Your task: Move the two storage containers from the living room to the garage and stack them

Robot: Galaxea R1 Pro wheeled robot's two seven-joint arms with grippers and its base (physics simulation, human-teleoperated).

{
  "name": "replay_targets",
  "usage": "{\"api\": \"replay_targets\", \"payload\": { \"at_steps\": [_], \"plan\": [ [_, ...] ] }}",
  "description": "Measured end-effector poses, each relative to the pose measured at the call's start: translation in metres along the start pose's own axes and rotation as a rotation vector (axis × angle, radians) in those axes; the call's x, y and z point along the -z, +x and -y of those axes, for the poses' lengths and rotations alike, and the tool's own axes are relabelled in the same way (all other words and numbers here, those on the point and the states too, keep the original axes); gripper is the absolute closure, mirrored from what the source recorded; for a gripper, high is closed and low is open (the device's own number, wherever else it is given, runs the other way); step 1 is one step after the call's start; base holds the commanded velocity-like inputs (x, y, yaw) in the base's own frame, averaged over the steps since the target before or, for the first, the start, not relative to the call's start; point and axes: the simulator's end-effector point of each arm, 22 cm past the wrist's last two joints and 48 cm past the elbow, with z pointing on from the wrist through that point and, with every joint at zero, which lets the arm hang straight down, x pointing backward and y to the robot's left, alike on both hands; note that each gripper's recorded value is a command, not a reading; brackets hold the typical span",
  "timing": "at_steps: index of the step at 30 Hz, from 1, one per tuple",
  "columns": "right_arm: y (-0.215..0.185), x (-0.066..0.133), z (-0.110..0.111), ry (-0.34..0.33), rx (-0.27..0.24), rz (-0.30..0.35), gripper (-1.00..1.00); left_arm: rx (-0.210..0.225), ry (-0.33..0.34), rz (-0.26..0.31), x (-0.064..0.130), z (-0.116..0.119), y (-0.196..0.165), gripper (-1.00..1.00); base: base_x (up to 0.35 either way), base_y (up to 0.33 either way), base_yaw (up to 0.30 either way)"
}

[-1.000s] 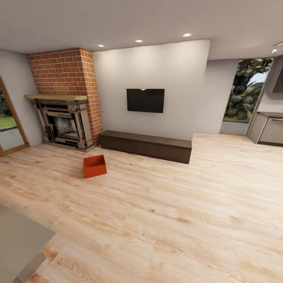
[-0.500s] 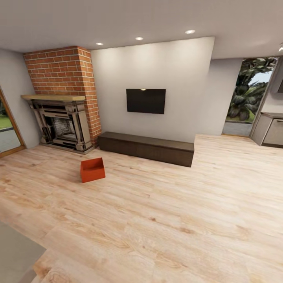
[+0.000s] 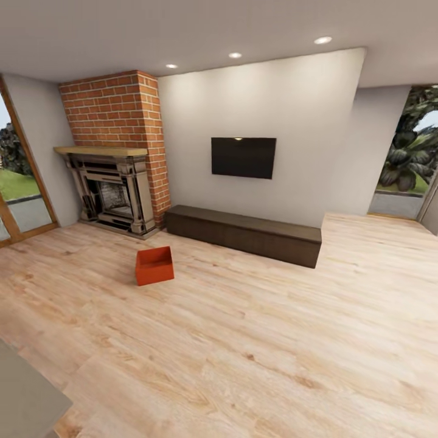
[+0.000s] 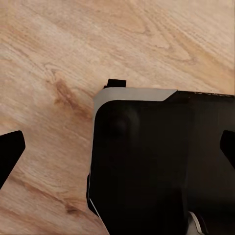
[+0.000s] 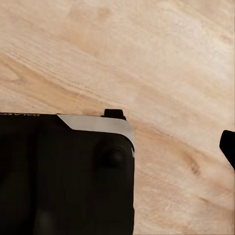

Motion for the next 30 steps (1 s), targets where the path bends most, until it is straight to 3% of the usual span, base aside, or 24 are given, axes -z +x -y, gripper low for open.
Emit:
{"api": "replay_targets", "payload": {
  "at_steps": [6, 23, 30],
  "plan": [
    [0.0001, -0.0001, 0.0006, 0.001, -0.002, 0.0, -1.0, 0.0, 0.0, 0.0, 0.0, 0.0001, 0.0, -1.0, 0.326, 0.0, 0.148],
    [0.0, -0.0001, 0.0005, 0.001, -0.003, 0.0, -1.0, 0.0, -0.001, 0.0, -0.0001, -0.001, 0.0001, -1.0, 0.326, 0.0, 0.01],
    [-0.0003, -0.0001, 0.0006, 0.001, -0.002, 0.0, -1.0, 0.0, -0.002, 0.0, -0.0001, -0.0012, 0.0, -1.0, 0.326, 0.0, 0.223]
  ]
}}
